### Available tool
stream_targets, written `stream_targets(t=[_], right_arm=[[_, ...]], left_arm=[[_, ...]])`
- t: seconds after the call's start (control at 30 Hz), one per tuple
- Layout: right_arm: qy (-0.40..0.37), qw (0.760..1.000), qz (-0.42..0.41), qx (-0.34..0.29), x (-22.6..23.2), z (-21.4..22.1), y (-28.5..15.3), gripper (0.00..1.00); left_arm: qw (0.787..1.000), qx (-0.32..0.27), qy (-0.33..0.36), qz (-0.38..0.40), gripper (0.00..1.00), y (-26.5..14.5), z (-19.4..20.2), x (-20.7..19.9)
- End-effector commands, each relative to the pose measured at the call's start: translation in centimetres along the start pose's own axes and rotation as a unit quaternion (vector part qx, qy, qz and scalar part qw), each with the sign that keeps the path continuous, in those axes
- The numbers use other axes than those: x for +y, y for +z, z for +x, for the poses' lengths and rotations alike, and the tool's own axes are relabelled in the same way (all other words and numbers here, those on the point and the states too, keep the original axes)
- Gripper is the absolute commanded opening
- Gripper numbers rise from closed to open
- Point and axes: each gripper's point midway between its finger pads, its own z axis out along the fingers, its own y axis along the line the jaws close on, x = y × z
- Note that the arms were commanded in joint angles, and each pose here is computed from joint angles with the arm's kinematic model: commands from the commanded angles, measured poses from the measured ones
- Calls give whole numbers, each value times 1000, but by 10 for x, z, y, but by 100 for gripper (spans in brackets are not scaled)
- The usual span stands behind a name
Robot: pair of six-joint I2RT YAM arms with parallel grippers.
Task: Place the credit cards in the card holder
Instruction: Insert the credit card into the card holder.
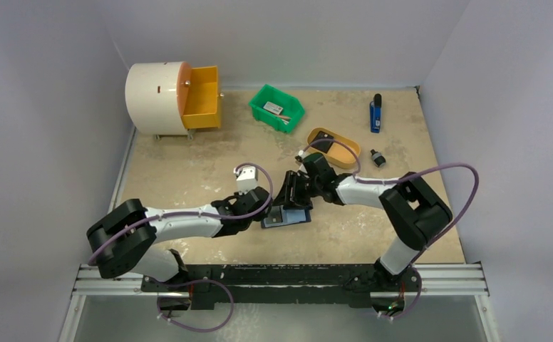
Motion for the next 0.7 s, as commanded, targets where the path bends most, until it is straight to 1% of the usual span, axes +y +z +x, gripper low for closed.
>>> stream_targets(t=[0.0,0.07,0.2,0.27,0.3,0.37,0.43,0.47,0.5,0.53,0.6,0.67], right_arm=[[-32,999,20,-19,9,-7,-19,55],[-36,999,23,-20,12,-7,-25,58],[-52,997,39,-40,16,-13,-41,62],[-62,995,54,-57,17,-19,-52,62],[-70,993,67,-73,16,-25,-59,62],[-84,984,93,-125,13,-42,-80,61],[-97,968,114,-199,10,-66,-112,60],[-98,958,136,-233,2,-78,-124,60],[-96,946,144,-275,1,-91,-143,60],[-90,937,149,-301,-2,-102,-156,59],[-59,930,141,-335,-10,-125,-176,58],[-13,929,124,-348,-23,-149,-187,59]], left_arm=[[999,-31,-14,-10,0,-7,-18,0],[999,-36,-11,-17,0,-8,-21,3],[998,-49,-7,-26,0,-14,-31,7],[998,-59,-8,-24,0,-20,-39,7],[998,-64,-9,-22,2,-24,-43,7],[997,-75,-10,-15,11,-32,-52,6],[996,-90,-17,-4,27,-44,-64,4],[995,-95,-16,-1,35,-48,-68,4],[994,-106,-22,9,42,-56,-76,3],[993,-114,-27,14,50,-61,-81,4],[990,-136,-41,16,60,-72,-93,8],[987,-153,-54,15,69,-78,-101,13]])
